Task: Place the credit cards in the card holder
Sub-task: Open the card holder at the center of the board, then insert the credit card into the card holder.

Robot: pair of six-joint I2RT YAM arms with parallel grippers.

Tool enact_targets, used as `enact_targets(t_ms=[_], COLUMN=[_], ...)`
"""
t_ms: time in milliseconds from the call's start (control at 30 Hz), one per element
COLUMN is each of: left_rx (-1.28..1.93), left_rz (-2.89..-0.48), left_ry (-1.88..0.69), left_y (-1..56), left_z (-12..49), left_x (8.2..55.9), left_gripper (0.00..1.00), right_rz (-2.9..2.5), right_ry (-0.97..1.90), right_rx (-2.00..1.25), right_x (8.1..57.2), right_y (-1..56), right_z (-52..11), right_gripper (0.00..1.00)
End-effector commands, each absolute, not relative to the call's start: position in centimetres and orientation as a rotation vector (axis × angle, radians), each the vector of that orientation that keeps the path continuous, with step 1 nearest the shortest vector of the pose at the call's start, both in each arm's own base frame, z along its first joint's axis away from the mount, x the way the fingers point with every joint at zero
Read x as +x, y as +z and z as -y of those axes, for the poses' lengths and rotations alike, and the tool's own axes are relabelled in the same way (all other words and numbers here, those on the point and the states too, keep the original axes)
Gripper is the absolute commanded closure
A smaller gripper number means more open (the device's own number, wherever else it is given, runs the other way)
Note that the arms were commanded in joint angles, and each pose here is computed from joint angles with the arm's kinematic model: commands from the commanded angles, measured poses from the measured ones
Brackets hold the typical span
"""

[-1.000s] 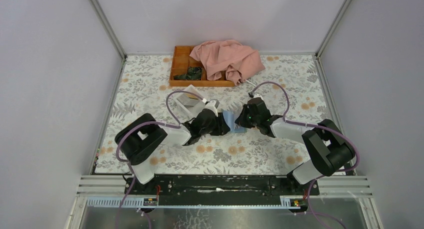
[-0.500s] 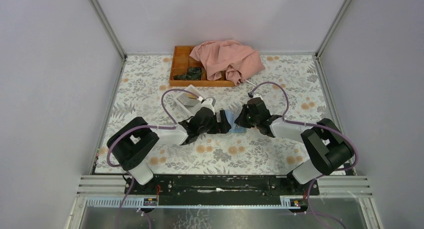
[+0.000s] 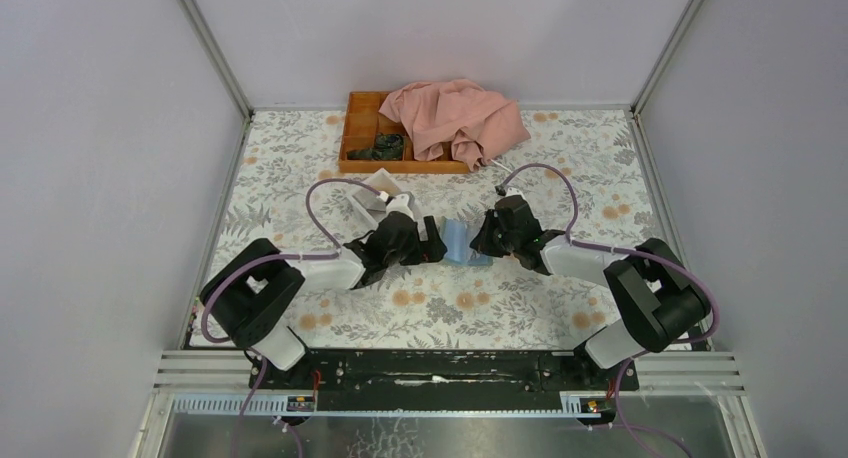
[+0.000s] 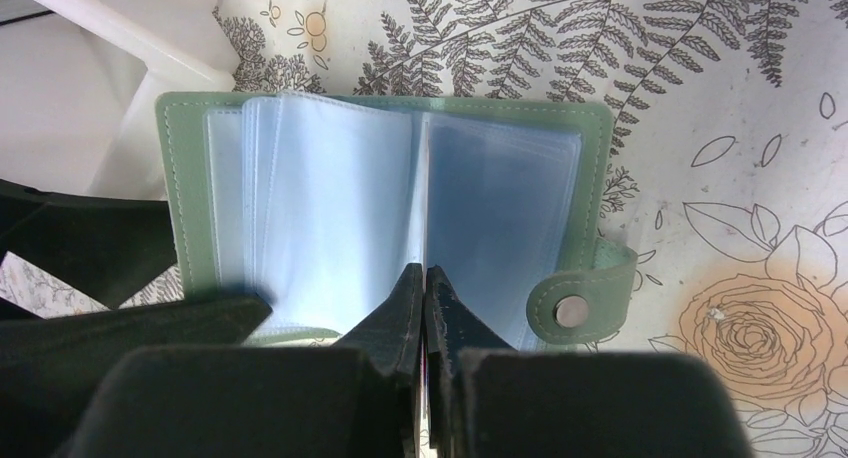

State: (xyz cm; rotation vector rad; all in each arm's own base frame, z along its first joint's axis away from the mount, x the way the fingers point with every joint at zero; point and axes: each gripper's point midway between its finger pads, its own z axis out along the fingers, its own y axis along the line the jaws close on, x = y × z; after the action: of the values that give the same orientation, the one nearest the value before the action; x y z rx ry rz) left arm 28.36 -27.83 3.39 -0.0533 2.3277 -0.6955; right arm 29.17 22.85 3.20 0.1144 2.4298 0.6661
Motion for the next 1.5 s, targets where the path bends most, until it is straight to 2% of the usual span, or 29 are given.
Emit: enact_targets(t_ms=[0,200,1067,1200,1467], left_rx=[-0.132,-0.161,-0.156,-0.171,-0.192], left_rz=[-2.368,-2.392,-2.547,-2.559,-2.574], left_ry=[-0.565,-0.523,-0.392,-0.367,-0.34], left_y=[1.9,1.2,-3.5,-3.9,-4.6], left_z=[24.3,23.1,21.3,21.0,20.6], left_x=[28.2,28.3,25.8,25.5,24.9], left_gripper=[0.02,0.07,0.16,0.21,0.46], right_rz=[-2.421,-2.41,-2.379,-2.378,-2.366], right_ry=[0.661,0.673,0.793,0.808,0.848], right_rx=[0.066,0.054,0.096,0.108,0.133], right_x=[29.0,29.1,29.7,29.7,29.6], right_y=[4.4,5.1,5.9,5.7,5.7], right_z=[-22.9,-23.1,-25.2,-25.3,-25.7], right_gripper=[1.0,1.0,1.0,1.0,1.0])
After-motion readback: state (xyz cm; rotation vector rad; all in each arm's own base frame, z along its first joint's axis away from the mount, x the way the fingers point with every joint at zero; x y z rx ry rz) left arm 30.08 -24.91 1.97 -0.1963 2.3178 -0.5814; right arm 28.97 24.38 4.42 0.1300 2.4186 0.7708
